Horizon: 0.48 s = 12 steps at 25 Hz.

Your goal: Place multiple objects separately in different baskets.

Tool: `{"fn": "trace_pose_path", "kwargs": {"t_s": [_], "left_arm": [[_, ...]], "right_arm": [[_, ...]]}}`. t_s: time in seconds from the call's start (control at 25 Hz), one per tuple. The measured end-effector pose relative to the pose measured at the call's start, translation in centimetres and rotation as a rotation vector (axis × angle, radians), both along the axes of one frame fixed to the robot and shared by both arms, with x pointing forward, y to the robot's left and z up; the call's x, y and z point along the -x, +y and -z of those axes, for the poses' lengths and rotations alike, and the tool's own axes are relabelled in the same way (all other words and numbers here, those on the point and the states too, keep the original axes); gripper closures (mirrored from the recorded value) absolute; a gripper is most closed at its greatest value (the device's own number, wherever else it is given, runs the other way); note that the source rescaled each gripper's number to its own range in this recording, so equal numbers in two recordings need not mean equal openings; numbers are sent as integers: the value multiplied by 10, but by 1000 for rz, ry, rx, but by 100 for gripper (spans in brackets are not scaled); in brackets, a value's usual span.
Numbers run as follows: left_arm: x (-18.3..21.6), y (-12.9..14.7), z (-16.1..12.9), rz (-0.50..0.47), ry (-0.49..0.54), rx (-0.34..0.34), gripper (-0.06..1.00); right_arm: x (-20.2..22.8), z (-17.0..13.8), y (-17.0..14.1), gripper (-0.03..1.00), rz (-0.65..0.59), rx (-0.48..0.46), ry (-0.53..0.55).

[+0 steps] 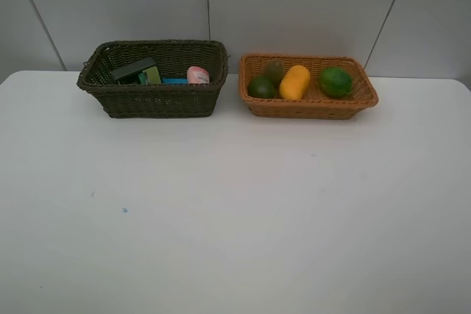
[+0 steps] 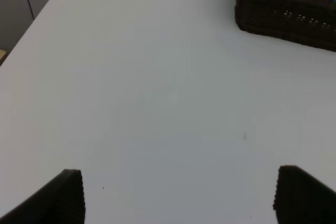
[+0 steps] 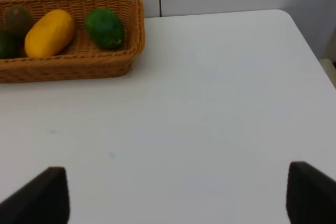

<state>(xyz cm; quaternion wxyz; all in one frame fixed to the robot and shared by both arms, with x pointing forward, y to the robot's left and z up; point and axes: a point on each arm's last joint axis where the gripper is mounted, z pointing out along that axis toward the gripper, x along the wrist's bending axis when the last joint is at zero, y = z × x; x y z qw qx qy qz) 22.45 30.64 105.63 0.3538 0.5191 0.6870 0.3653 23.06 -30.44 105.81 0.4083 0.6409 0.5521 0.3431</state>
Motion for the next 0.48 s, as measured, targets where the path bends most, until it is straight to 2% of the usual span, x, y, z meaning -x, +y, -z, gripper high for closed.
{"fn": "trace_pose_path", "kwargs": {"t_s": [0.28, 0.48], "left_arm": [[-6, 3, 4, 79, -22, -25, 4], [-7, 3, 4, 88, -29, -29, 4]], "right_arm": [[0, 0, 0, -3, 0, 0, 0], [0, 0, 0, -3, 0, 0, 0]]}}
